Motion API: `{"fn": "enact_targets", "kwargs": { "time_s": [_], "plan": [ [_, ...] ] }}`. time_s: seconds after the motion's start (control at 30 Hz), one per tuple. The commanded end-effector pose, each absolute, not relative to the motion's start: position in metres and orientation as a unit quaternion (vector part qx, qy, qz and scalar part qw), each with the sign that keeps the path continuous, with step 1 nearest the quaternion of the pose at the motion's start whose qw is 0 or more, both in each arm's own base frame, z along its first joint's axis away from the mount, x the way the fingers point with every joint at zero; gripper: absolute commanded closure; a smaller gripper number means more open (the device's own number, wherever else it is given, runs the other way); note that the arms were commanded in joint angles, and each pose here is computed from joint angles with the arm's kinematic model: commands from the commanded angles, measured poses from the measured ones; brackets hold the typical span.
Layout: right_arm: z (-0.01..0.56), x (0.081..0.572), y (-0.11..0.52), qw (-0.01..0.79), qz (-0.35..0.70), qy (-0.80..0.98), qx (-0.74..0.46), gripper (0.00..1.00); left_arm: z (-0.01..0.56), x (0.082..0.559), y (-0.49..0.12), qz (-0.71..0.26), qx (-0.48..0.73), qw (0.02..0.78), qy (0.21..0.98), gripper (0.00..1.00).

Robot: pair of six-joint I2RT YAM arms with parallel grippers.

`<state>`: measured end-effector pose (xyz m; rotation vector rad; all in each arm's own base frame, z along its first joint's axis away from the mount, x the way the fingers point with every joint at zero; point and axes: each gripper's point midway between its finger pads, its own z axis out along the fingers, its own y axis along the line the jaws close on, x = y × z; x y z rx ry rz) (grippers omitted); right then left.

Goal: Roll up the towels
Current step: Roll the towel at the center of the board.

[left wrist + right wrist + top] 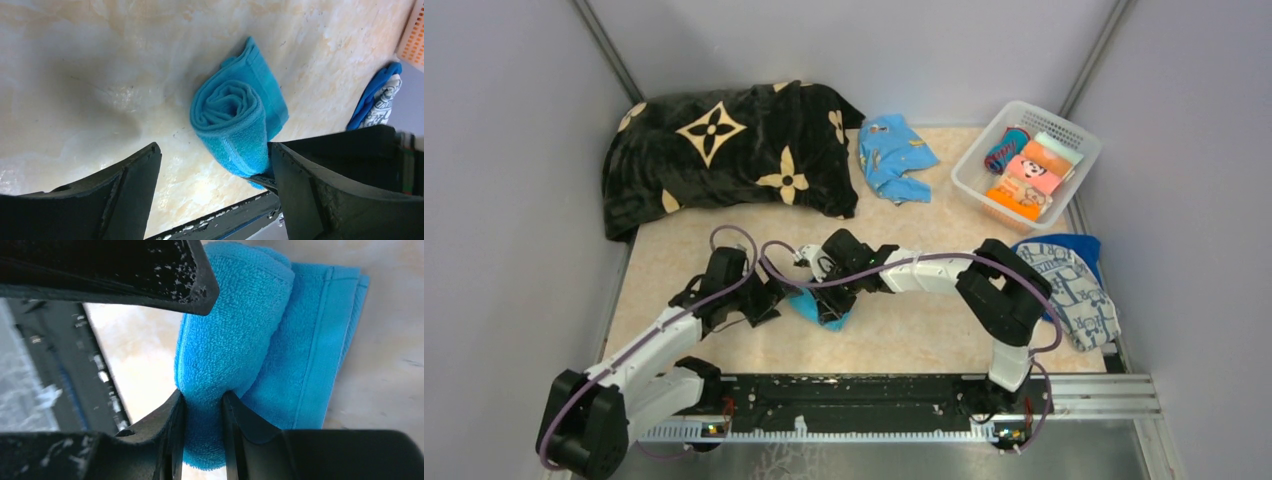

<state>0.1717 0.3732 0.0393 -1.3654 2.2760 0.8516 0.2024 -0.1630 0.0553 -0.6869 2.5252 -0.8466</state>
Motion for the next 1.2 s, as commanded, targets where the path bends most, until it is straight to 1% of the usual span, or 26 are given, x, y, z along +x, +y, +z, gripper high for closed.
{"fn": "enact_targets", "kwargs": {
  "time_s": [0.0, 0.13, 0.23, 0.37, 0.43, 0.5, 0.6, 0.77, 0.9, 1.03, 1.17],
  "plan": [
    [0.042, 0.125, 0.376, 0.037, 0.451, 0.776, -0.440, 0.81, 0.053, 0.195, -0.167, -0.330, -0.246, 0.193, 0.891, 0.13],
    [0.037, 0.137, 0.374, 0.009, 0.490, 0.780, -0.389, 0.81, 0.051, 0.195, -0.177, -0.350, -0.243, 0.174, 0.888, 0.16],
    [0.025, 0.145, 0.369, -0.009, 0.495, 0.792, -0.358, 0.81, 0.045, 0.195, -0.180, -0.348, -0.240, 0.160, 0.892, 0.21],
    [0.015, 0.147, 0.366, -0.037, 0.509, 0.794, -0.330, 0.81, 0.036, 0.197, -0.181, -0.346, -0.241, 0.154, 0.894, 0.25],
    [0.006, 0.149, 0.364, -0.044, 0.501, 0.804, -0.316, 0.82, 0.031, 0.198, -0.182, -0.341, -0.241, 0.148, 0.896, 0.30],
    [0.000, 0.154, 0.361, -0.033, 0.483, 0.818, -0.311, 0.81, 0.024, 0.198, -0.181, -0.332, -0.241, 0.141, 0.901, 0.34],
    [0.006, 0.165, 0.356, 0.011, 0.451, 0.833, -0.320, 0.72, 0.013, 0.193, -0.178, -0.313, -0.245, 0.125, 0.909, 0.39],
    [0.029, 0.179, 0.350, 0.101, 0.385, 0.845, -0.357, 0.52, 0.000, 0.186, -0.170, -0.285, -0.251, 0.113, 0.918, 0.41],
    [0.048, 0.190, 0.349, 0.187, 0.306, 0.848, -0.391, 0.41, -0.004, 0.182, -0.166, -0.274, -0.252, 0.107, 0.922, 0.42],
    [0.082, 0.202, 0.348, 0.302, 0.218, 0.827, -0.422, 0.37, -0.007, 0.179, -0.165, -0.267, -0.253, 0.104, 0.924, 0.42],
    [0.107, 0.200, 0.355, 0.379, 0.153, 0.789, -0.459, 0.36, -0.007, 0.180, -0.165, -0.266, -0.252, 0.103, 0.925, 0.41]
  ]
}}
